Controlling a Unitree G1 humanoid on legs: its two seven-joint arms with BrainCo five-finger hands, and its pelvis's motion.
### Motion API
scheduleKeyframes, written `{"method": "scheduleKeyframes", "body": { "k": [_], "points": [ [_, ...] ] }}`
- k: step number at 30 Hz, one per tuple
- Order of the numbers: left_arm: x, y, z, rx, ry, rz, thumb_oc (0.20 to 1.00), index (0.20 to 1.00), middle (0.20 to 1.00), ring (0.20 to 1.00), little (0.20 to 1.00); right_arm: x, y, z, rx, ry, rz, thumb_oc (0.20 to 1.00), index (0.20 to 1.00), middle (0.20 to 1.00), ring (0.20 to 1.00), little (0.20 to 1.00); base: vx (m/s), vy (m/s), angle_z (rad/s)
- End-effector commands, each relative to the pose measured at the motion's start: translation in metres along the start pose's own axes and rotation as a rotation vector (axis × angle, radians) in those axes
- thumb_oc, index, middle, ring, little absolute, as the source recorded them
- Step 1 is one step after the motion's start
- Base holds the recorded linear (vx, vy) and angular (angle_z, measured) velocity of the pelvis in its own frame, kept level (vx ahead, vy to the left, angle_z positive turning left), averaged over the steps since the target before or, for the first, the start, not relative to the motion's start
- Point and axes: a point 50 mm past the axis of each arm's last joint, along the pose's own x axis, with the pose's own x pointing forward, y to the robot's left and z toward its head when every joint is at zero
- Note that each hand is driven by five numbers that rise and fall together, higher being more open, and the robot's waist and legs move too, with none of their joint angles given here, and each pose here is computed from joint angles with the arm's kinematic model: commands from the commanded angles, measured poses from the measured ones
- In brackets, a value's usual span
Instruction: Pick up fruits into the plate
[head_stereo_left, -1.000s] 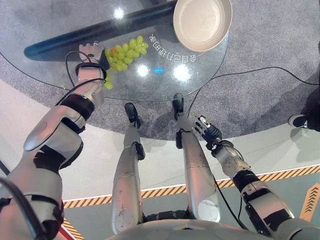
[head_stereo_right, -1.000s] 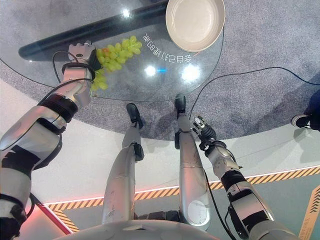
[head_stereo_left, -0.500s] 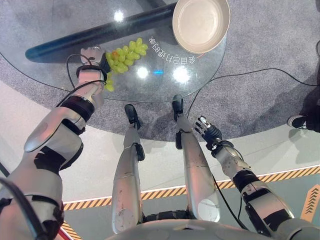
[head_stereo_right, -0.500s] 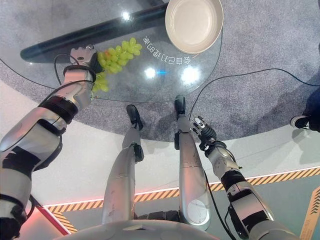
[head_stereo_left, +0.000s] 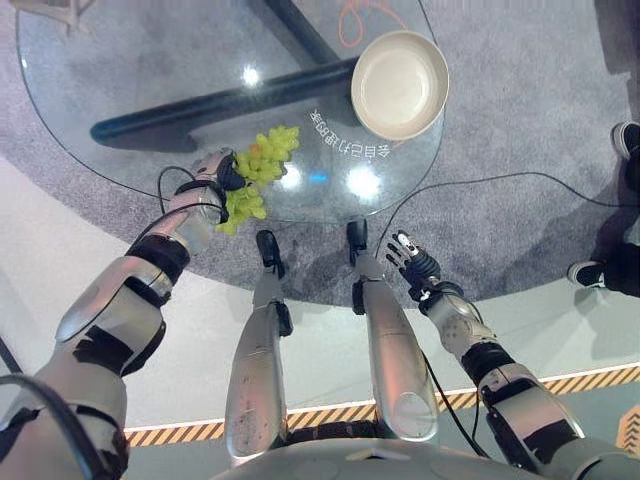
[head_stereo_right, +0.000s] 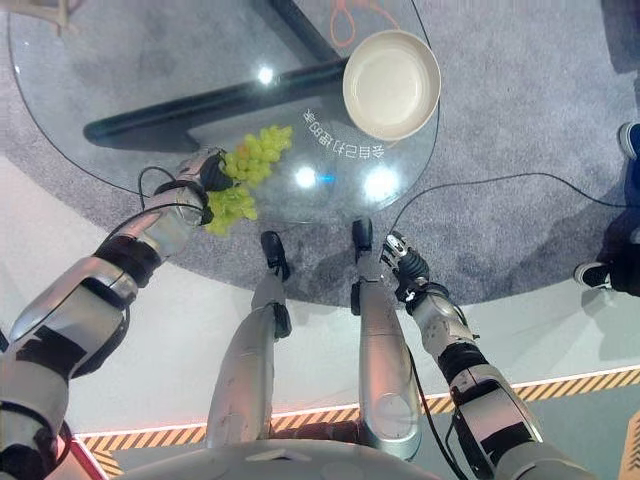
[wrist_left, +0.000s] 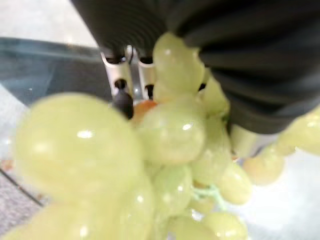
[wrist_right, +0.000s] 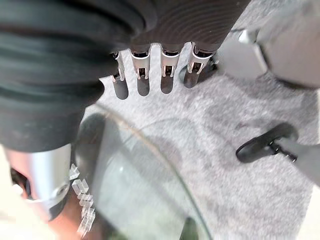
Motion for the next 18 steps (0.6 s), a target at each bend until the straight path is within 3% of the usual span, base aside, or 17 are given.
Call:
{"method": "scheduleKeyframes", "body": {
  "k": [1,6,18],
  "points": [
    [-0.003,0.034,-0.005,-0.124,-0.047,0.115,0.200,0.200,0.200,0.200,0.200,-0.016,-0.009,0.001,0.040,-0.077,0.018,1.000,1.000,1.000,1.000,1.000,0.00,0.003,0.08],
    [-0.014,0.035,-0.008,-0.215,-0.107,0.123,0.200,0.200,0.200,0.200,0.200,-0.021,0.007,0.012,0.011,-0.151,0.121,1.000,1.000,1.000,1.000,1.000,0.01,0.006,0.06],
    [-0.050,0.023,-0.010,-0.212,-0.270,0.070,0.200,0.200,0.200,0.200,0.200,-0.042,0.047,0.030,0.041,-0.208,0.429,1.000,1.000,1.000,1.000,1.000,0.07,-0.011,0.09]
  ]
}}
